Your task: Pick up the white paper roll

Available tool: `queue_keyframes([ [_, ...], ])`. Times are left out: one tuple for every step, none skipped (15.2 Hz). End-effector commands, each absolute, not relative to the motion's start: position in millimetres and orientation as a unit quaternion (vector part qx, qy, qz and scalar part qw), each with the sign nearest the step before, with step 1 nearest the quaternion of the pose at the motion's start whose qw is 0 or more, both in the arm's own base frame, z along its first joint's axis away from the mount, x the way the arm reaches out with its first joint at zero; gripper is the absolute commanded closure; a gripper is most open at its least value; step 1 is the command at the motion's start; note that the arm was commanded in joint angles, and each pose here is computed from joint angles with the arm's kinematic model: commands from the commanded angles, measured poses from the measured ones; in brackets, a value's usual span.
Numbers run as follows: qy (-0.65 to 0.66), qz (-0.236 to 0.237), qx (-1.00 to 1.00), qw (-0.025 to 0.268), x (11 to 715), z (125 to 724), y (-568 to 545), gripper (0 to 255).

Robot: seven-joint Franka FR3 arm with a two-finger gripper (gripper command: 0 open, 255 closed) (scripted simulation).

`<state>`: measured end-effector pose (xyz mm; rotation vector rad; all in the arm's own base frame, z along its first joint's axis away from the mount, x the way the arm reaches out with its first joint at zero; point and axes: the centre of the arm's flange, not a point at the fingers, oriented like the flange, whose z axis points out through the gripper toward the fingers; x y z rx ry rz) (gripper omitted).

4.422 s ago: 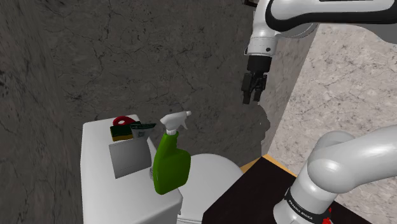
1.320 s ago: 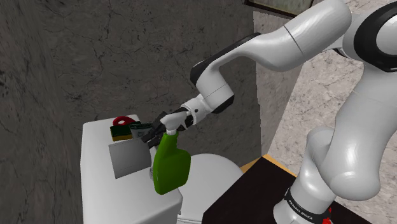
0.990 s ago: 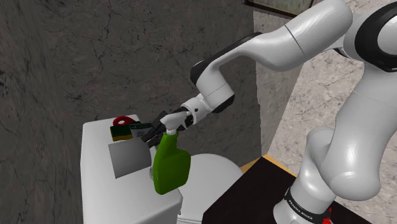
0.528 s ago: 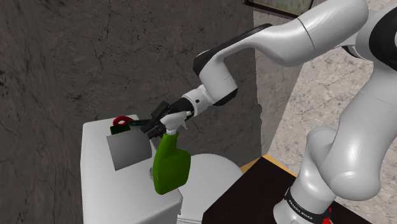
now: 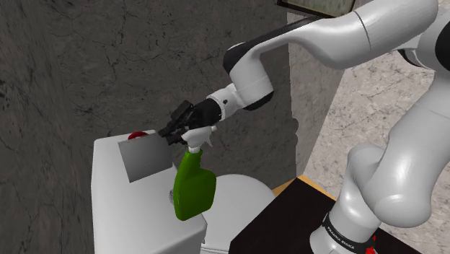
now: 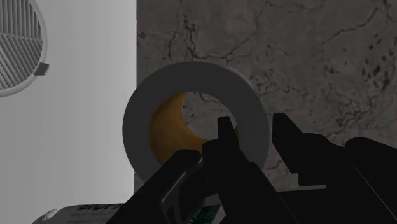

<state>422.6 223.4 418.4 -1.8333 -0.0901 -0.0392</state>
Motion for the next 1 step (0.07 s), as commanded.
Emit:
queue_keyframes([
  [-0.039, -0.017, -0.793, 0.608, 422.4, 422.0, 223.6, 255],
])
